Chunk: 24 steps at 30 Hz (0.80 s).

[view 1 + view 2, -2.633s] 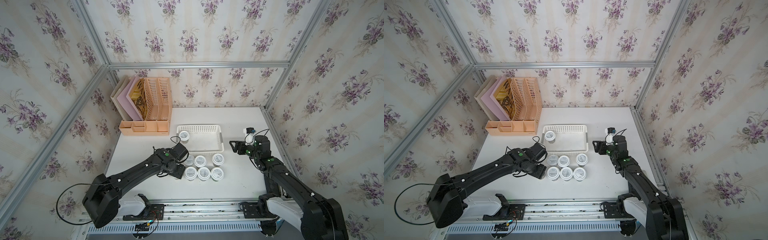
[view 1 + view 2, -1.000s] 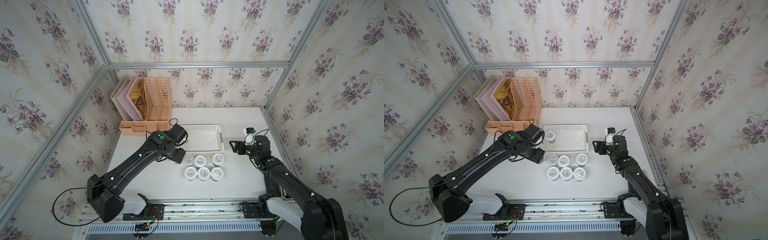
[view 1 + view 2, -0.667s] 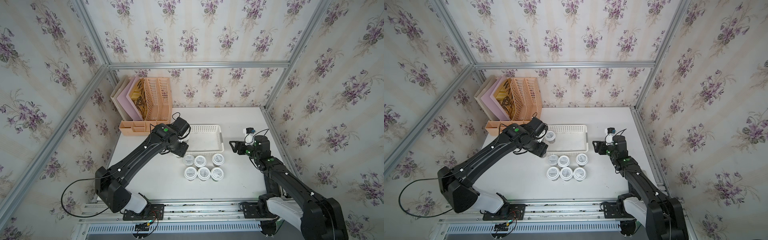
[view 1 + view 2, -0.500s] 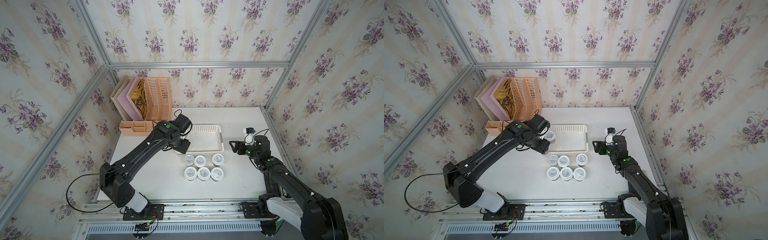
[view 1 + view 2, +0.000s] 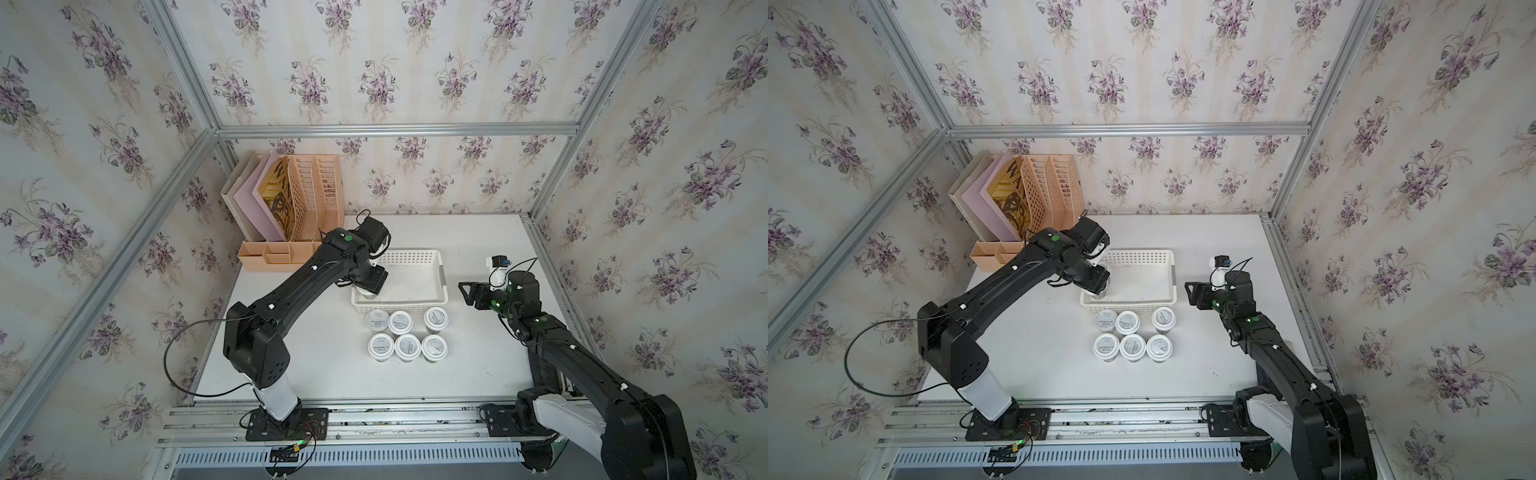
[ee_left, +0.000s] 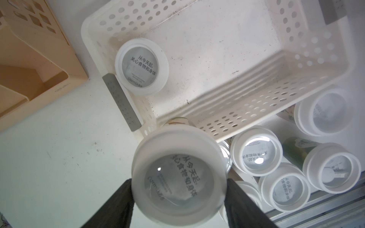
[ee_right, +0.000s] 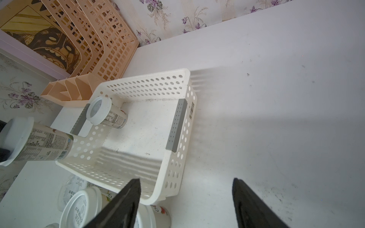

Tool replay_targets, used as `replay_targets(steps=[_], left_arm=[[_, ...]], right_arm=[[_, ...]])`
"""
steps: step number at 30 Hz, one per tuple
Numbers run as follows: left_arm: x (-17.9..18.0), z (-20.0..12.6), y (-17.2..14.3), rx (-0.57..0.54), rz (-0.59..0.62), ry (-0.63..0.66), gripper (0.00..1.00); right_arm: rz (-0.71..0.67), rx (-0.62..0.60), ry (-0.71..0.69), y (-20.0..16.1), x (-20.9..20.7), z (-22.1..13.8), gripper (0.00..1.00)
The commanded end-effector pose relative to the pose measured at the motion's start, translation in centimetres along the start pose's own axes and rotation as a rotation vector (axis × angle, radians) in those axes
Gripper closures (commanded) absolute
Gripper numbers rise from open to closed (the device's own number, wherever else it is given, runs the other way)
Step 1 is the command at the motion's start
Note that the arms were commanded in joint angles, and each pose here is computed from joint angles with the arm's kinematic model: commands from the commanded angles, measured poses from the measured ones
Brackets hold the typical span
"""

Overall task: Put the yogurt in the basket
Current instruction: Place the yogurt in the basket.

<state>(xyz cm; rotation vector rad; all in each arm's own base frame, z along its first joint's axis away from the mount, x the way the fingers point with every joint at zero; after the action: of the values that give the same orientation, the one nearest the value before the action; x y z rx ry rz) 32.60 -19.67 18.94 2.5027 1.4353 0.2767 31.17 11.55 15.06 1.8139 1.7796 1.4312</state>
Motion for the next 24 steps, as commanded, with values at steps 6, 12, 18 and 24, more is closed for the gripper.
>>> replay_targets(steps=[6, 12, 18, 24], left_arm=[[0.5, 1.5, 1.5, -0.019, -0.003, -0.018, 0.27], [0.3, 2.6, 1.4, -0.009, -0.004, -0.028, 0.27], [0.8, 3.6, 1.0, 0.010, -0.005, 0.001, 0.27], [1.1, 4.5, 0.9, 0.021, -0.008, 0.016, 0.27]], right_arm=[[-0.003, -0.007, 0.005, 0.4, 0.2, 0.1, 0.22], [-0.002, -0.004, 0.003, 0.3, 0.1, 0.2, 0.22], [0.000, 0.000, 0.004, 0.2, 0.1, 0.3, 0.22], [-0.002, 0.001, 0.006, 0.2, 0.2, 0.3, 0.22]])
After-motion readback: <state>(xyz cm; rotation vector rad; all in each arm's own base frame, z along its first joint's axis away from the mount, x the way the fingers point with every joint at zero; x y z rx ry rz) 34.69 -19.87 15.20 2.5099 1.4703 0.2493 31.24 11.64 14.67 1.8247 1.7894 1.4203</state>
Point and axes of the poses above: each gripper's point midway between its finger pads, its own z axis out along the fingers, its own x axis along the line the jaws close on, y = z × x, the point moved 1 cm from there along -z, back along the fingers, and after that the axes turned 5 degrees about z, right-handed, at the moved point
